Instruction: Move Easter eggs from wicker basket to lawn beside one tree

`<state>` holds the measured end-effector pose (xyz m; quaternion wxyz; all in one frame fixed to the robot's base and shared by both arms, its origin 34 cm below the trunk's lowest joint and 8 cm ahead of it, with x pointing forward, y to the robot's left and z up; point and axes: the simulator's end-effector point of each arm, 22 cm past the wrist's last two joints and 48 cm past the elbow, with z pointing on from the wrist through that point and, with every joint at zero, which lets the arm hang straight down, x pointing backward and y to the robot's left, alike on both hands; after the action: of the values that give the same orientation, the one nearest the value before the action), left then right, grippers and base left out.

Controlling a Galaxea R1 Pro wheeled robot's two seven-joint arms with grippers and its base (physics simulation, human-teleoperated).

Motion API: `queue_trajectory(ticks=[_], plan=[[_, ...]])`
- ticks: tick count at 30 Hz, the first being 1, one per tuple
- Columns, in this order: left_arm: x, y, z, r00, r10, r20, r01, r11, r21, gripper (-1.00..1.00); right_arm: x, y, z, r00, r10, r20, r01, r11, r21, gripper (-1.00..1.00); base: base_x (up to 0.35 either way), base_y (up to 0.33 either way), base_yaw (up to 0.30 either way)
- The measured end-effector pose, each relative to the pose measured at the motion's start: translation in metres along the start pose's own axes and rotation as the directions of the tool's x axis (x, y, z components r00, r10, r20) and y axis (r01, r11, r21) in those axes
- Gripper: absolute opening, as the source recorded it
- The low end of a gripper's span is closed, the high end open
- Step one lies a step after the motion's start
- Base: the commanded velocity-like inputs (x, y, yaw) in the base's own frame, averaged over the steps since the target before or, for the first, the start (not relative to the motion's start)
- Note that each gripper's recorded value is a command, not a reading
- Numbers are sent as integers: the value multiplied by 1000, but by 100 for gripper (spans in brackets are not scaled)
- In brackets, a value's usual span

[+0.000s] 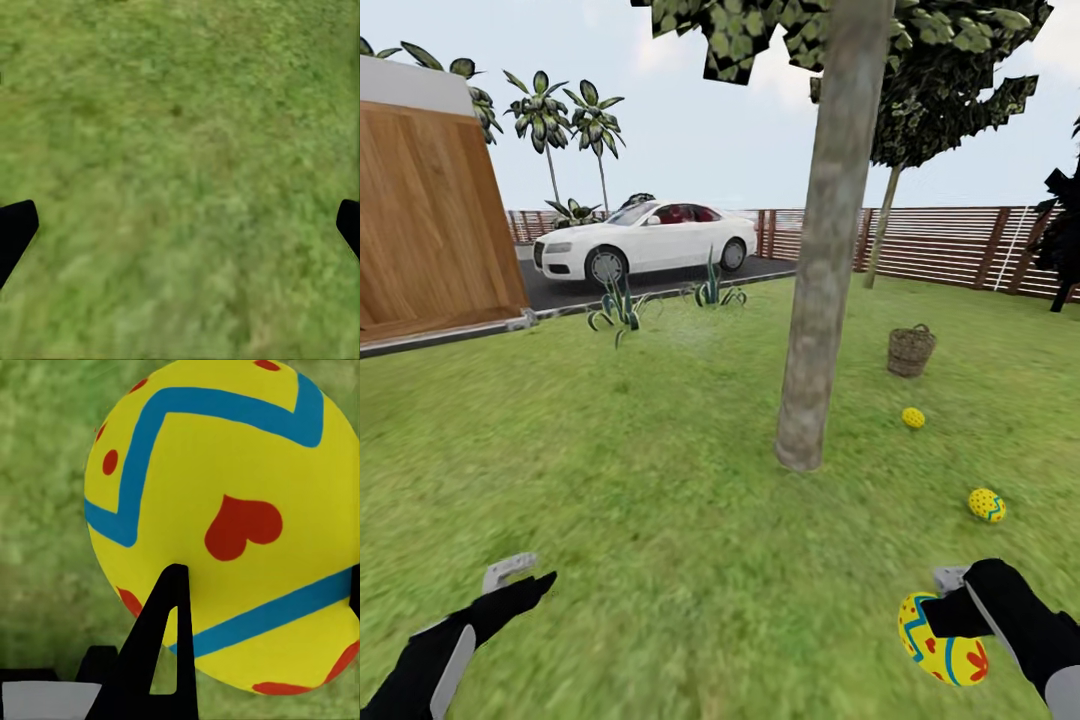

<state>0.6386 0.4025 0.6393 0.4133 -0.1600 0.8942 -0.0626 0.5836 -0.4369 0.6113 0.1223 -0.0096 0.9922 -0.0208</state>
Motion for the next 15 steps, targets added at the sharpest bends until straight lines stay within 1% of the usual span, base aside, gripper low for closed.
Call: queue_trajectory(ticks=[2, 3, 5, 6, 7, 15], plan=[[0, -1, 0, 1000, -1, 0, 1, 1000, 2, 100, 2, -1, 0, 1000, 9, -8, -9, 1000, -2, -100, 322, 164, -16], [2, -2, 1, 1000, -10, -3, 10, 1000, 5, 100, 2, 2, -1, 1000, 6, -13, -6, 1000, -10, -100, 322, 178, -93], [5, -3, 2, 1000, -31, -5, 31, 999, 11, 100, -12, 14, -10, 1000, -12, 18, 13, 998, -54, -100, 322, 185, -153], [6, -3, 3, 999, -38, -8, 38, 999, 13, 100, -16, 16, -14, 999, -18, 28, 20, 997, -76, -100, 322, 189, -179], [7, -3, 3, 999, -41, -11, 41, 999, 13, 100, -17, 16, -15, 999, -19, 30, 21, 996, -83, -100, 322, 190, -184], [15, -4, 6, 999, -38, -26, 38, 999, 13, 100, -11, 13, -10, 1000, -18, 11, 18, 996, -83, -100, 320, 196, -197]])
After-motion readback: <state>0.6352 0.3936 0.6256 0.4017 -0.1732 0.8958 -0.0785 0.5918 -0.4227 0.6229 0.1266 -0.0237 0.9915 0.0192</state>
